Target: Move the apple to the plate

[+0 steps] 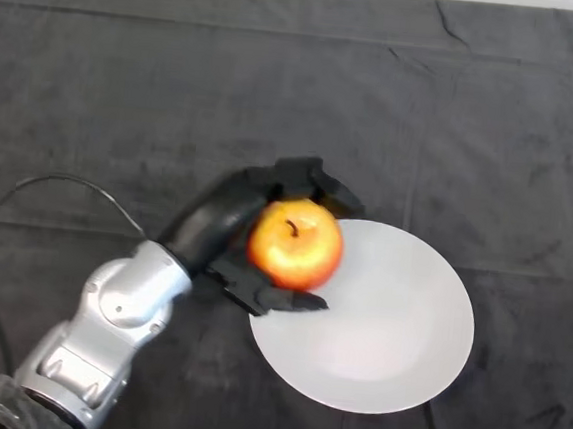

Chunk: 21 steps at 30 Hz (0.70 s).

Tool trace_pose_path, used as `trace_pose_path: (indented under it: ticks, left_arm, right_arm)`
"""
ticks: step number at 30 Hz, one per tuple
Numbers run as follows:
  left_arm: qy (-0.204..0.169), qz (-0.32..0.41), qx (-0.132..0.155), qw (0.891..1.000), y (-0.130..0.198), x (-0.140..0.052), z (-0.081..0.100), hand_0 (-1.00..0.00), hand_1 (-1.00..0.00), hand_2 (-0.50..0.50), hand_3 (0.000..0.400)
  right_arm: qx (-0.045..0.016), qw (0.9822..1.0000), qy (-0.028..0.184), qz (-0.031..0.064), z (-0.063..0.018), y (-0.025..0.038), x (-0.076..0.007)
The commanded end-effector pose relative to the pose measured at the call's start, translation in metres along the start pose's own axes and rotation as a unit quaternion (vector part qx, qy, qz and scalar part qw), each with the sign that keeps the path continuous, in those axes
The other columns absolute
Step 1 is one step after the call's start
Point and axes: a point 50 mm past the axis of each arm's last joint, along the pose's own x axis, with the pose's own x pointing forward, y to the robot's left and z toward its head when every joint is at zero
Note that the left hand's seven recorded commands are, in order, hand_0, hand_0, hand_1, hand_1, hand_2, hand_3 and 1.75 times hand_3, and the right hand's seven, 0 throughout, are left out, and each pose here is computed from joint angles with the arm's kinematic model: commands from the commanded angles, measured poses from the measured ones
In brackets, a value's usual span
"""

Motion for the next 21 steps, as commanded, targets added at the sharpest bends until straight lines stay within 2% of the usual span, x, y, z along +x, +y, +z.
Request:
trace_pose_path:
  ticks: [1, 19, 21]
  left_arm:
    - [-0.023, -0.005, 0.012, 1.0, -0.006, -0.002, 0.008, -1.0, -0.99, 0.0, 0.4]
    - [-0.026, -0.064, -0.003, 0.998, -0.044, 0.008, 0.005, -1.0, -0.99, -0.01, 0.4]
    - [-0.024, -0.069, -0.004, 0.997, -0.047, 0.008, 0.003, -1.0, -0.96, -0.02, 0.4]
  right_arm:
    - [0.0046, 0.9999, 0.012, -0.0034, -0.0096, -0.0052, -0.0014]
    - [0.0046, 0.9999, 0.013, -0.0033, -0.0095, -0.0053, -0.0013]
    - [0.0045, 0.9999, 0.013, -0.0033, -0.0095, -0.0053, -0.0013]
